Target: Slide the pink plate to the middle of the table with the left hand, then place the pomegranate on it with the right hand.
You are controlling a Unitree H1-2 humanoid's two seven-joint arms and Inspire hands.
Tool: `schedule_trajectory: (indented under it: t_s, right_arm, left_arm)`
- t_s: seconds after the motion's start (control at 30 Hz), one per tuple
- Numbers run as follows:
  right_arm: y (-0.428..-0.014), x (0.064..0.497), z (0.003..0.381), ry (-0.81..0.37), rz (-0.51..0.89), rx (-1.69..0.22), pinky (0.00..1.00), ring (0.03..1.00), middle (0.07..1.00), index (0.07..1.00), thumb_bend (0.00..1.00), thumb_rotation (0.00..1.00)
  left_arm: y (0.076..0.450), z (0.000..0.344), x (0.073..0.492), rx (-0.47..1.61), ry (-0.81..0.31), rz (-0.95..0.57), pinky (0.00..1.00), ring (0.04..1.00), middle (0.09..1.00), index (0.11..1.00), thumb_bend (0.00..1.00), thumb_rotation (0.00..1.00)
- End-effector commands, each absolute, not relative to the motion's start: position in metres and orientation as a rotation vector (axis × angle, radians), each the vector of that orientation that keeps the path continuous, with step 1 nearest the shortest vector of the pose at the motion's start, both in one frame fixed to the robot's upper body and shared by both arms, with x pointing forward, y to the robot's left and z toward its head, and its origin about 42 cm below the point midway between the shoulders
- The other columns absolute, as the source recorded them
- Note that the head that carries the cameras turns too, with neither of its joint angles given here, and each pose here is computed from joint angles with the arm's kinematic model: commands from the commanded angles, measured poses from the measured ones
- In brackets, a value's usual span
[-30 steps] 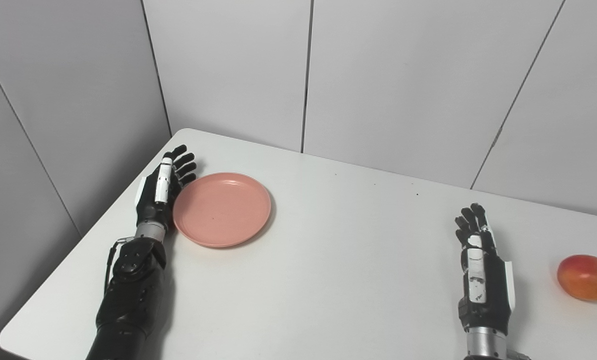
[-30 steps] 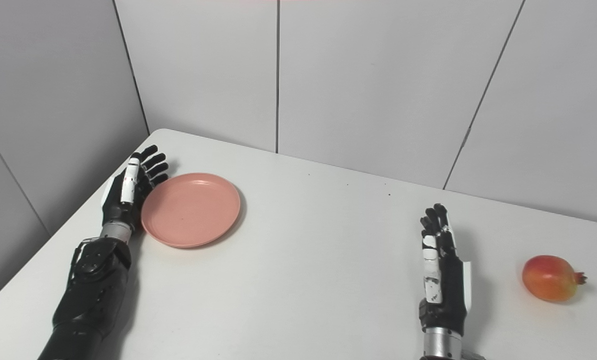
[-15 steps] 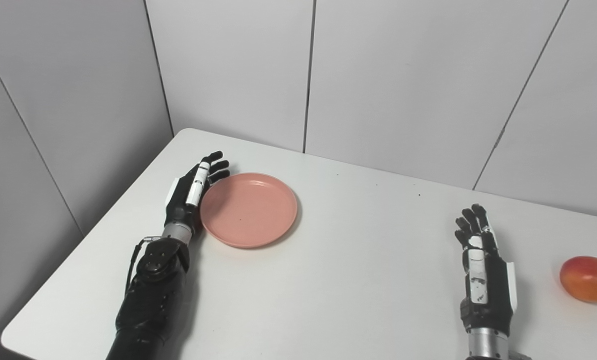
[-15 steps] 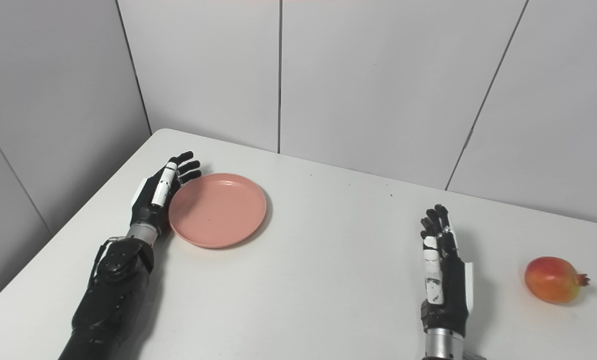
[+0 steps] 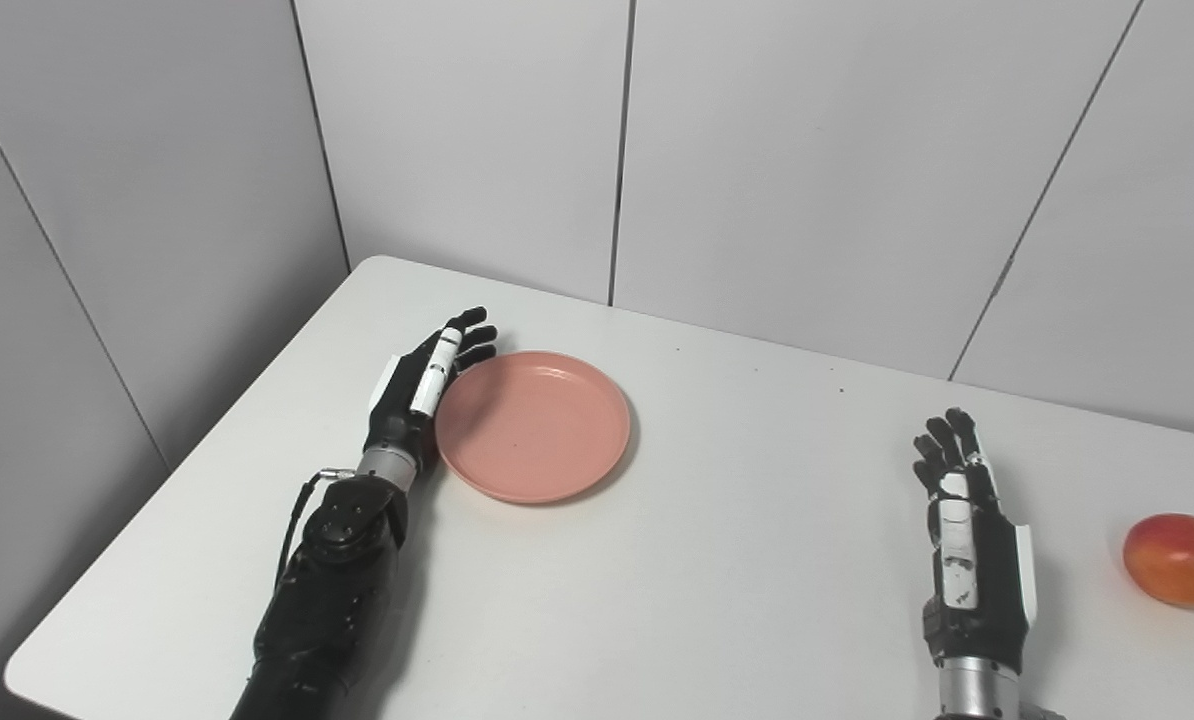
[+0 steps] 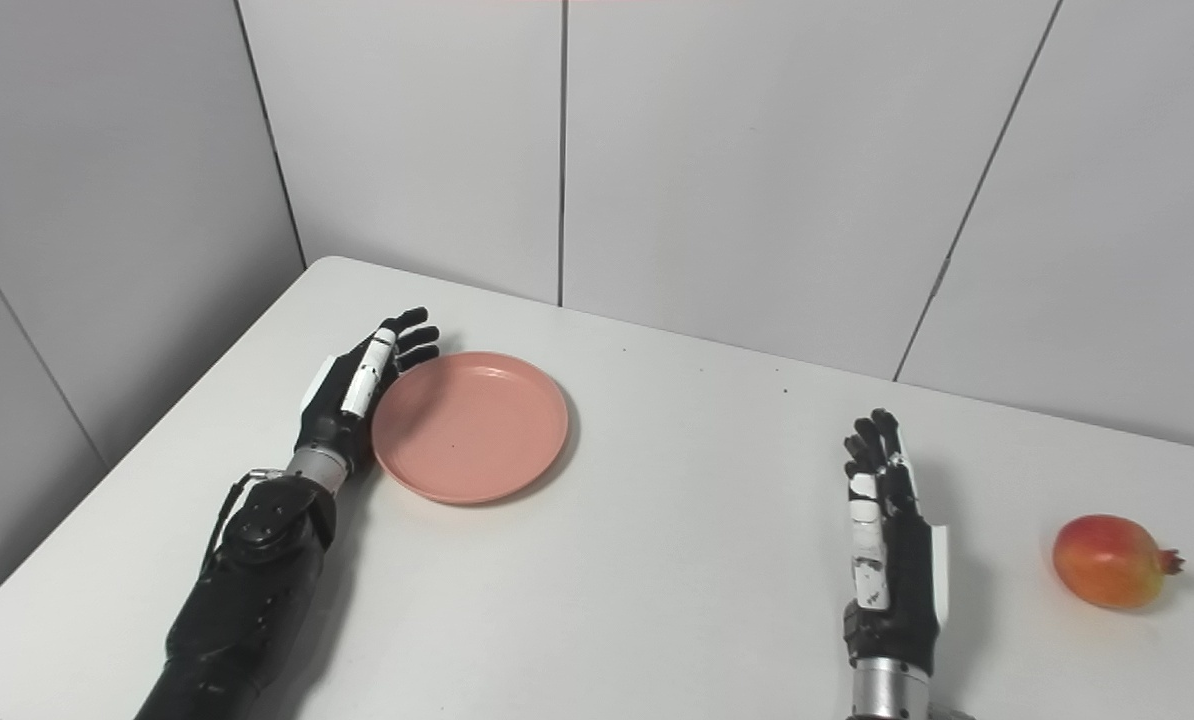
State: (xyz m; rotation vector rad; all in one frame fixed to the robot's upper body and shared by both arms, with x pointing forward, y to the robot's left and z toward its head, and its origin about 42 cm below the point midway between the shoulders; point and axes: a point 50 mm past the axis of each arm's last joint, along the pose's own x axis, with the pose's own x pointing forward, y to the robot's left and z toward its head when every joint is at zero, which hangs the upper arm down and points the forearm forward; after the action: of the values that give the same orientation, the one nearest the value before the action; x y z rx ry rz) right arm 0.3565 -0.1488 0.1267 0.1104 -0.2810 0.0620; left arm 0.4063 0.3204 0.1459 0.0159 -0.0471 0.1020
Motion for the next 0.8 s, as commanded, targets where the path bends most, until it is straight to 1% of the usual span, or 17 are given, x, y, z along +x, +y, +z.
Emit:
schedule_trajectory:
  t_s: [0.0, 0.07, 0.17, 0.3, 0.43, 0.53, 0.67, 0.77]
  right_arm:
    - [-0.16, 0.342, 0.101, -0.212, 0.04, 0.099, 0.95, 0.911, 0.91, 0.918, 0.51, 0.89]
    - [-0.159, 0.341, 0.103, -0.205, 0.039, 0.102, 0.95, 0.911, 0.91, 0.916, 0.51, 0.89]
    - [-0.157, 0.34, 0.107, -0.205, 0.034, 0.1, 0.94, 0.905, 0.906, 0.912, 0.51, 0.89]
    - [-0.154, 0.339, 0.11, -0.202, 0.037, 0.1, 0.93, 0.909, 0.908, 0.914, 0.52, 0.89]
    - [-0.151, 0.339, 0.112, -0.208, 0.036, 0.093, 0.93, 0.904, 0.908, 0.915, 0.52, 0.91]
    - [-0.148, 0.339, 0.114, -0.2, 0.038, 0.083, 0.93, 0.904, 0.909, 0.917, 0.53, 0.93]
    - [-0.143, 0.34, 0.116, -0.198, 0.036, 0.079, 0.93, 0.903, 0.905, 0.911, 0.53, 0.93]
    - [-0.14, 0.34, 0.118, -0.193, 0.04, 0.07, 0.96, 0.913, 0.912, 0.918, 0.55, 0.94]
  left_arm:
    - [0.304, 0.164, 0.414, 0.031, -0.095, 0.067, 0.83, 0.848, 0.844, 0.824, 0.29, 0.97]
    - [0.297, 0.165, 0.414, 0.035, -0.097, 0.064, 0.83, 0.851, 0.848, 0.829, 0.28, 0.99]
    - [0.292, 0.168, 0.413, 0.036, -0.095, 0.056, 0.83, 0.848, 0.844, 0.832, 0.28, 1.0]
    - [0.286, 0.171, 0.414, 0.028, -0.095, 0.051, 0.83, 0.845, 0.839, 0.829, 0.27, 1.0]
    - [0.281, 0.172, 0.414, 0.035, -0.099, 0.039, 0.85, 0.86, 0.85, 0.829, 0.27, 1.0]
    - [0.274, 0.173, 0.413, 0.024, -0.091, 0.035, 0.84, 0.853, 0.841, 0.82, 0.27, 0.99]
    - [0.266, 0.174, 0.411, 0.026, -0.078, 0.018, 0.83, 0.84, 0.832, 0.811, 0.25, 0.99]
    - [0.261, 0.175, 0.409, 0.042, -0.074, -0.006, 0.84, 0.855, 0.846, 0.825, 0.25, 1.0]
